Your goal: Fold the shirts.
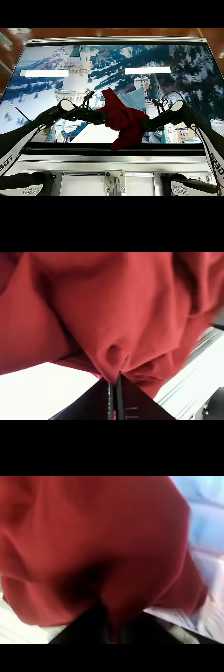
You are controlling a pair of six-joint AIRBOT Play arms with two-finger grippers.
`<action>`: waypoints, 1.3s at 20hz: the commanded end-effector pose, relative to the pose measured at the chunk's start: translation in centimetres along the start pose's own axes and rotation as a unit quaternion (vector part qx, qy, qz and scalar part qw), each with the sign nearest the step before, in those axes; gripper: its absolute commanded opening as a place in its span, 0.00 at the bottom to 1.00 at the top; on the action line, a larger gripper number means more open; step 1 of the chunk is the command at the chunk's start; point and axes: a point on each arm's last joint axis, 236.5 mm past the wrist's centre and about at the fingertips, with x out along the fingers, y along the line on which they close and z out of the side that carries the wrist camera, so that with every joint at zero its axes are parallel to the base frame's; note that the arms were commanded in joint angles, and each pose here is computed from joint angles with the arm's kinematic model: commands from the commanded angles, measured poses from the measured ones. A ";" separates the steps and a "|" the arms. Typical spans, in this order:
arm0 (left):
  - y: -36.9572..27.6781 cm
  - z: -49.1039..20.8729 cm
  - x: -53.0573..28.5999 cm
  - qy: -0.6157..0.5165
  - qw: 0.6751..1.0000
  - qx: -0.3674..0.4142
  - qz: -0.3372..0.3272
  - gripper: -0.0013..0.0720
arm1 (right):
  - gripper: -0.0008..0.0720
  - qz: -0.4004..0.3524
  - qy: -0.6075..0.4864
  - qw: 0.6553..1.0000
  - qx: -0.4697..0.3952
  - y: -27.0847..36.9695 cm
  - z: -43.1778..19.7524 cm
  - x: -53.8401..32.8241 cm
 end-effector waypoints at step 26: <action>-18.4 -0.5 -40.6 -0.338 0.880 0.297 0.150 0.07 | 0.11 -0.020 -0.258 0.952 -0.160 19.5 -10.8 -31.8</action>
